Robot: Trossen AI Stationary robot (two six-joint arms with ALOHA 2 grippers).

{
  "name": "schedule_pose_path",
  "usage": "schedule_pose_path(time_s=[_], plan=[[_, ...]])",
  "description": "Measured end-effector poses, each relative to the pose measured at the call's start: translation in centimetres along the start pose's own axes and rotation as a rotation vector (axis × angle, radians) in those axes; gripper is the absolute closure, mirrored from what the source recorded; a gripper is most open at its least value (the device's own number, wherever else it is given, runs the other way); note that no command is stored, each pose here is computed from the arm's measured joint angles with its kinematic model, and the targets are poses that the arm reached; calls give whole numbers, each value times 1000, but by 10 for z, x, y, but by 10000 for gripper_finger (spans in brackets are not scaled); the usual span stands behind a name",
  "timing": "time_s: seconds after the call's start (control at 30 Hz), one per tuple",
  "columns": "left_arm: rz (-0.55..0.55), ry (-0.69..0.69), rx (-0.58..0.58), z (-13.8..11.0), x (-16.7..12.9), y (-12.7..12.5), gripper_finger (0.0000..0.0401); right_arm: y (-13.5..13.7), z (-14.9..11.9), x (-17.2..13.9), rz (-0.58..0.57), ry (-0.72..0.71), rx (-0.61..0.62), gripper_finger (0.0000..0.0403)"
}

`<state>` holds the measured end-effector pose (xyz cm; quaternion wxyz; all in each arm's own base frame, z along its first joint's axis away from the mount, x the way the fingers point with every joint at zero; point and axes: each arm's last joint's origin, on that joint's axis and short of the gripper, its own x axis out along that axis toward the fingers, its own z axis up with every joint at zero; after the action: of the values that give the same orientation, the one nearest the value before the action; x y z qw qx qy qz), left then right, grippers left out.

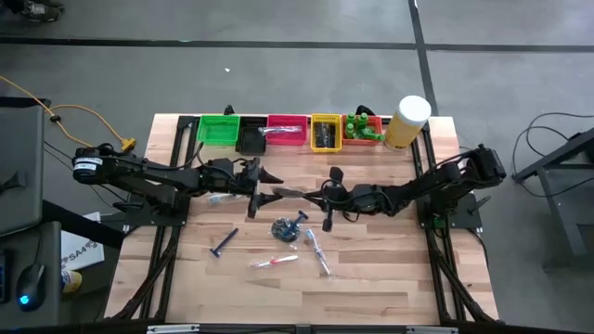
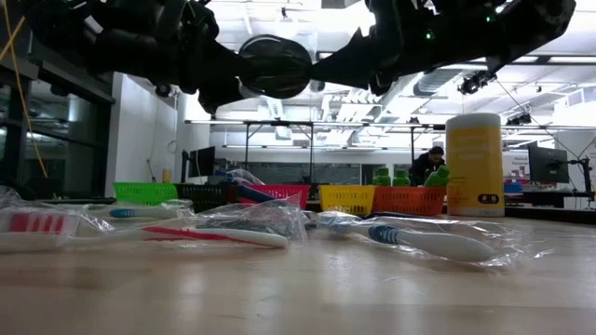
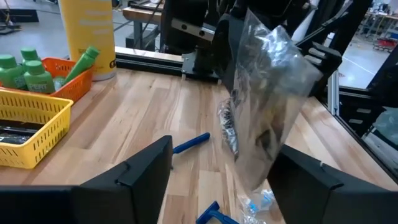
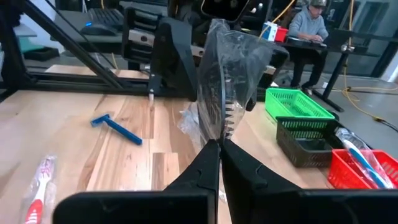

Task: Pick & Place Travel size toiletries
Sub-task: Put the hairbrush into the green basket

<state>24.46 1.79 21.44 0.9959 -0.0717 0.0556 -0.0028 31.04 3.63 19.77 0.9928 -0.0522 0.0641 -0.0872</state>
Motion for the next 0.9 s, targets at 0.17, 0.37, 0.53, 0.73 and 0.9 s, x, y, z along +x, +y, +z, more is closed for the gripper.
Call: schedule_pose_path(time_s=[0.17, 0.37, 0.53, 0.73, 0.9], plan=[[0, -1, -5, 0, 0, 0, 223, -4, 0, 2, 10, -6, 6, 399], [-1, 0, -21, 0, 0, 0, 328, -4, 0, 2, 22, -6, 10, 399], [-3, 0, -21, 0, 0, 0, 376, -5, 0, 2, -3, -2, 28, 393], [9, 4, -8, 0, 0, 1, 369, -7, 3, -1, -51, -7, 122, 343], [95, 18, 42, 2, -4, 6, 375, -7, 19, -12, -58, -23, 164, 256]])
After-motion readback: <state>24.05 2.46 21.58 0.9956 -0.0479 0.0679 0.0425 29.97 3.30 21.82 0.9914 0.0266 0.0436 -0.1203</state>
